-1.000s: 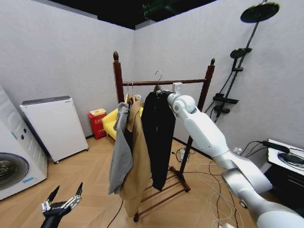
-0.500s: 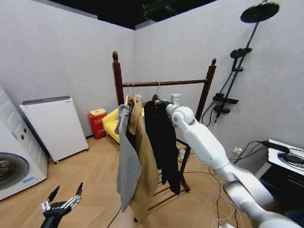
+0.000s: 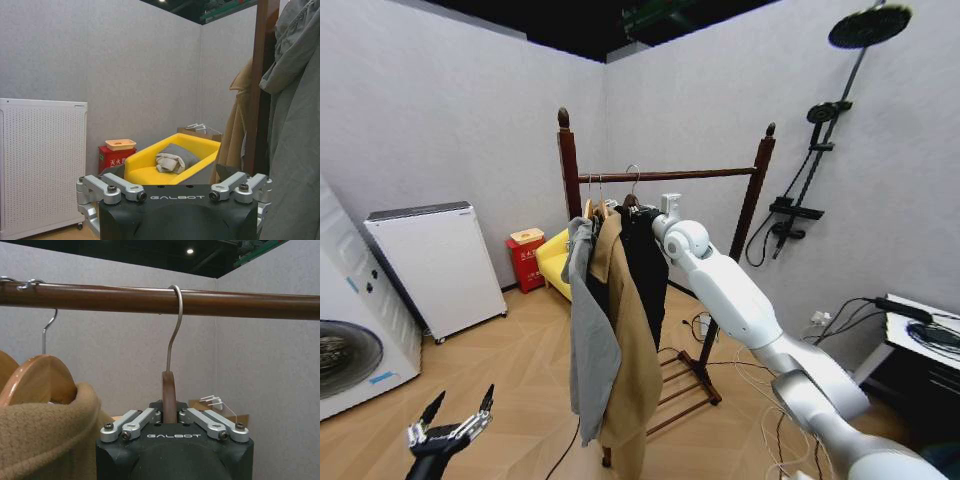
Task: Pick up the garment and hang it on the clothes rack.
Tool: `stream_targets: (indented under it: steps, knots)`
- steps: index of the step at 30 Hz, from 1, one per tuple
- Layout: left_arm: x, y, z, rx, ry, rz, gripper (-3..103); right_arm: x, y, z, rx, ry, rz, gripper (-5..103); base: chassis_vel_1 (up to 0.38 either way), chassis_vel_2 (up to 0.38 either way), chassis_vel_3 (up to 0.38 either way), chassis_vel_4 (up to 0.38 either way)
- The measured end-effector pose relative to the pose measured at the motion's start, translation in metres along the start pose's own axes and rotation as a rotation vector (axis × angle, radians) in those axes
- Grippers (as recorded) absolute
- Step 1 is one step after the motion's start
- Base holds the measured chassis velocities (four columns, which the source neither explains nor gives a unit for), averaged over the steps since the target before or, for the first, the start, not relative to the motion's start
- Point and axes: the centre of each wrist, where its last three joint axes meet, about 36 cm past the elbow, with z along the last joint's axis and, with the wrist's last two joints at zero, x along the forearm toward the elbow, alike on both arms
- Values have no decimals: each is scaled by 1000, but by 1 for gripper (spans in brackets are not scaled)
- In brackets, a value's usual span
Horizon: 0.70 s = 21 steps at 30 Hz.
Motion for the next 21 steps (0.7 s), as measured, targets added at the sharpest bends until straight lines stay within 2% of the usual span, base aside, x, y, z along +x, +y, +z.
stream_targets:
  steps: [2, 4, 5, 7, 8, 10, 13, 15, 16, 17, 19, 20, 21]
  knots:
    - [0, 0, 0, 0, 0, 0, 100, 2, -3, 1, 3, 4, 5, 7, 0, 0, 0, 0]
    - [0, 0, 0, 0, 0, 0, 100, 5, -9, 3, 9, 9, 10, 14, 0, 0, 0, 0]
    - [0, 0, 0, 0, 0, 0, 100, 5, -9, 3, 9, 9, 10, 14, 0, 0, 0, 0]
    - [0, 0, 0, 0, 0, 0, 100, 6, -10, 2, 10, 2, 13, 25, 0, 0, 0, 0]
    - [0, 0, 0, 0, 0, 0, 100, 6, -10, 2, 10, 2, 13, 25, 0, 0, 0, 0]
    - [0, 0, 0, 0, 0, 0, 100, 7, -14, -3, 12, -11, 11, 36, 0, 0, 0, 0]
    - [0, 0, 0, 0, 0, 0, 100, 10, -16, -6, 16, -22, 6, 41, 0, 0, 0, 0]
    - [0, 0, 0, 0, 0, 0, 100, 23, -21, -9, 12, -39, 1, 52, 0, 0, 0, 0]
    - [0, 0, 0, 0, 0, 0, 100, 23, -21, -9, 12, -39, 1, 52, 0, 0, 0, 0]
    - [0, 0, 0, 0, 0, 0, 100, 35, -24, -5, 12, -46, 5, 63, 0, 0, 0, 0]
    - [0, 0, 0, 0, 0, 0, 100, 49, -27, -2, 12, -64, 9, 63, 0, 0, 0, 0]
    - [0, 0, 0, 0, 0, 0, 100, 68, -29, 3, 12, -90, 13, 74, 0, 0, 0, 0]
    - [0, 0, 0, 0, 0, 0, 100, 68, -29, 3, 12, -90, 13, 74, 0, 0, 0, 0]
